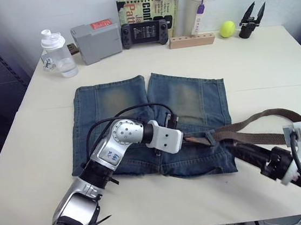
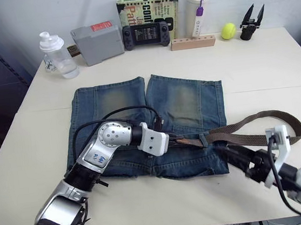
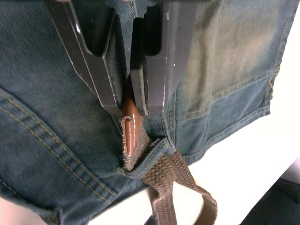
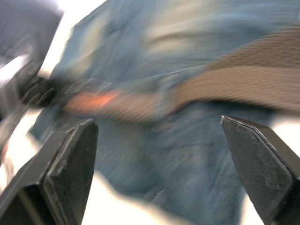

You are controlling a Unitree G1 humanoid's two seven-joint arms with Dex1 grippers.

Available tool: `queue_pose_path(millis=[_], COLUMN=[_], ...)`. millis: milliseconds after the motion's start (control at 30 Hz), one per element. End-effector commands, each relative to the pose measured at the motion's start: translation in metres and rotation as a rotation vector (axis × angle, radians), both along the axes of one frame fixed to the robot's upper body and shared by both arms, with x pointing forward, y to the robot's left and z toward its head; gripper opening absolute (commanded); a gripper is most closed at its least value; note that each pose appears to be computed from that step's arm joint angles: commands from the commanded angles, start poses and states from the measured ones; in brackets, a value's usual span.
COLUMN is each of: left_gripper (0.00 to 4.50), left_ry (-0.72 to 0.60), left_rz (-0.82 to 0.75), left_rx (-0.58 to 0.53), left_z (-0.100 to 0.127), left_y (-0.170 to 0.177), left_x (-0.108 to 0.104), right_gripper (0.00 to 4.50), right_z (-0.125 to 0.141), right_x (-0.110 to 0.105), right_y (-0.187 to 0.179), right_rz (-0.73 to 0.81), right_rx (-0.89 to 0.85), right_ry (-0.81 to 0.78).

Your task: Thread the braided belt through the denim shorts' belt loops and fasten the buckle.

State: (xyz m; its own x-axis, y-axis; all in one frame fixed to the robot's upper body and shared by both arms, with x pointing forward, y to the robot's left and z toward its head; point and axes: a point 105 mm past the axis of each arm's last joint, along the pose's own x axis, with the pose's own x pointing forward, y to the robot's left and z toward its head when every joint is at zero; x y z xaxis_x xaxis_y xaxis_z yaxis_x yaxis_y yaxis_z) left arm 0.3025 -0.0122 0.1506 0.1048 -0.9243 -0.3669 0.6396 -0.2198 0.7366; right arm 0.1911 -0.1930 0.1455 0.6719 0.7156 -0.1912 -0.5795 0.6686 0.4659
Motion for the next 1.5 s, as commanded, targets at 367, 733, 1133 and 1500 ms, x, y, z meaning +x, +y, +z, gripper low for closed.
queue_pose_path(millis=[367, 733, 1133, 1500], left_gripper=[0.3, 0.3, 0.3, 0.3], left_ry=[0.031, -0.131, -0.23, -0.26], left_rz=[-0.003, 0.027, 0.066, 0.086], left_rx=[-0.055, 0.008, 0.064, -0.014], left_z=[0.017, 0.039, 0.028, 0.03], left_y=[0.0, 0.035, 0.079, 0.068], left_x=[-0.002, -0.001, -0.01, -0.01], right_gripper=[4.47, 0.77, 0.03, 0.03], right_z=[-0.054, -0.081, -0.07, -0.055], right_x=[0.007, 0.025, 0.052, 0.066], right_y=[0.014, -0.004, -0.052, -0.092], right_rz=[0.335, 0.255, 0.063, 0.017], right_rx=[-0.809, -0.967, -1.081, -1.2], right_ry=[-0.428, -0.383, -0.351, -0.4])
